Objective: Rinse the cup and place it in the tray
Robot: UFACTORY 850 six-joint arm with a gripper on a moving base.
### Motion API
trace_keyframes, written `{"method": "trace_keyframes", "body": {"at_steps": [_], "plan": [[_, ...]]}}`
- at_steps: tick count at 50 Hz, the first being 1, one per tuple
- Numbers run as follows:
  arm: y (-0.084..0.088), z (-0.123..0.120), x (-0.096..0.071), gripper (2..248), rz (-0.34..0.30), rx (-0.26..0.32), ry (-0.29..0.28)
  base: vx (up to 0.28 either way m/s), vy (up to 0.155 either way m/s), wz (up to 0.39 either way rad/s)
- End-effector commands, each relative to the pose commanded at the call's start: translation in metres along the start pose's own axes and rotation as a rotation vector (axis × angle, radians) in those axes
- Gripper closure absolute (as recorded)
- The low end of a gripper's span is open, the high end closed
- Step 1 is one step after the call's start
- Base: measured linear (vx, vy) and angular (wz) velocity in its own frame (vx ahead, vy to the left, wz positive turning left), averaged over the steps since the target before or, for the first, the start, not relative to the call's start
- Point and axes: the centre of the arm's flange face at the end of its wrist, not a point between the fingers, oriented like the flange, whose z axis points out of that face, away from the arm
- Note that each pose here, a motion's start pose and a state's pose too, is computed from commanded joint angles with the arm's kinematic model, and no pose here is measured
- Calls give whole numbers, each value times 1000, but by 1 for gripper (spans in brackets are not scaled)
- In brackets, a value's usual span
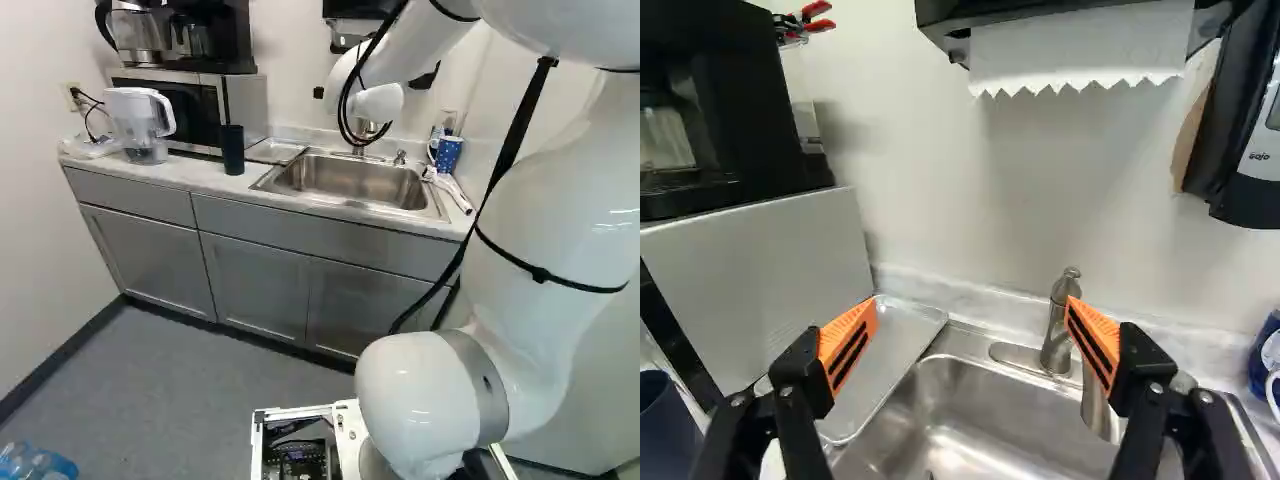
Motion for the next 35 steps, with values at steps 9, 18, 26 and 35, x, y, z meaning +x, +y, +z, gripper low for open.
{"method": "trace_keyframes", "body": {"at_steps": [9,18,26,35], "plan": [[0,2,0,3,0,0,0,0,0,0],[0,9,0,3,0,0,0,0,0,0],[0,15,0,3,0,0,1,0,0,0],[1,23,-1,3,0,-3,-12,0,0,0]]}}
